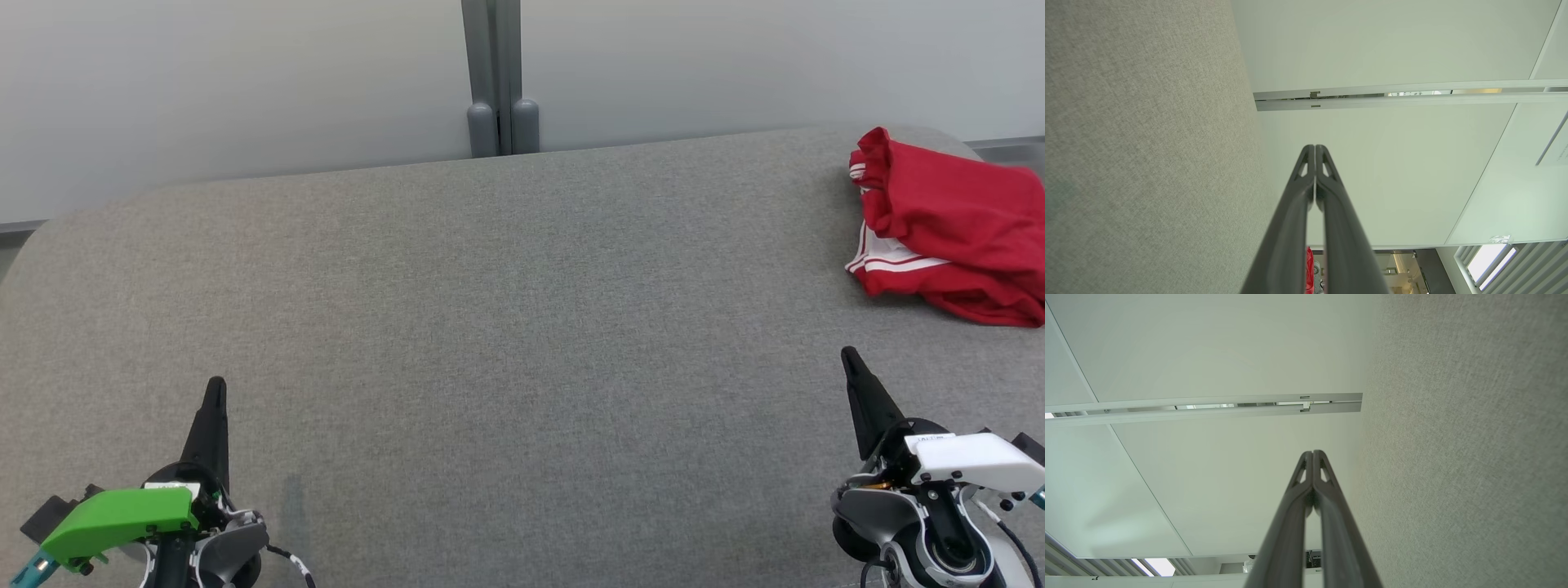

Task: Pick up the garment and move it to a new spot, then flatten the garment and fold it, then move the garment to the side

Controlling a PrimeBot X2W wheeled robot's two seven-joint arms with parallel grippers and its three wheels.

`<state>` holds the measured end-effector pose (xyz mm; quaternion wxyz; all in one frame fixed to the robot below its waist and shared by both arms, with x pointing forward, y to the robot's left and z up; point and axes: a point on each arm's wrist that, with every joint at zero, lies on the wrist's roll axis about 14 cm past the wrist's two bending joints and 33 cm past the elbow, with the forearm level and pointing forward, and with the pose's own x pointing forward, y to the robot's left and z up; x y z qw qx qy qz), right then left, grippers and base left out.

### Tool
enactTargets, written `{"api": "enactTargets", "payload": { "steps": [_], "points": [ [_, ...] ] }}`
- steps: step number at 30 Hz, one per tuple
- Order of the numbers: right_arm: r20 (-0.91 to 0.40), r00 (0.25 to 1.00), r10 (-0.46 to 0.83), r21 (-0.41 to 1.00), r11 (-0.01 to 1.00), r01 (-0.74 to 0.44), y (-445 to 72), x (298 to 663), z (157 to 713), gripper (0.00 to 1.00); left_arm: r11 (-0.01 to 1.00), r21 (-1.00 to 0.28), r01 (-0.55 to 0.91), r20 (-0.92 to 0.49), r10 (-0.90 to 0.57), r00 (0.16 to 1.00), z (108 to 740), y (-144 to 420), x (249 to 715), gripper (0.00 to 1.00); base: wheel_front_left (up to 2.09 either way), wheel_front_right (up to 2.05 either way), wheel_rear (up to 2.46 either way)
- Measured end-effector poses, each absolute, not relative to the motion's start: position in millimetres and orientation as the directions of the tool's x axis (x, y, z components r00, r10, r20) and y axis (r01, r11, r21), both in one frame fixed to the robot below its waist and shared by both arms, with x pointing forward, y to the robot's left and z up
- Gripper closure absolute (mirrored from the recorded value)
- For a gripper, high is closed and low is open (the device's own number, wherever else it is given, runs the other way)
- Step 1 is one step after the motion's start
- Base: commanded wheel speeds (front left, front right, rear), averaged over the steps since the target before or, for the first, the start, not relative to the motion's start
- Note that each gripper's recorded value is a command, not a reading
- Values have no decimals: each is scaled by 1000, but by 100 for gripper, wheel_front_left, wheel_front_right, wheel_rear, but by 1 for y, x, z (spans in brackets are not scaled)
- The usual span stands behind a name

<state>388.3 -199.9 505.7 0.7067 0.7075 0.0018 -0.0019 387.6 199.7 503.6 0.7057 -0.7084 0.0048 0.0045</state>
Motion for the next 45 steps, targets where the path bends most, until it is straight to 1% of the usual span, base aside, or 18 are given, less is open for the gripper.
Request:
{"api": "enactTargets", "payload": {
  "steps": [45],
  "points": [
    [-5, 1000, 0, 1000, -1, 5, -200, 388, 506, 100, -4, -1000, -13, -13, -1, 1000, 504, 200, 388, 100, 0, 0, 0]
  ]
}}
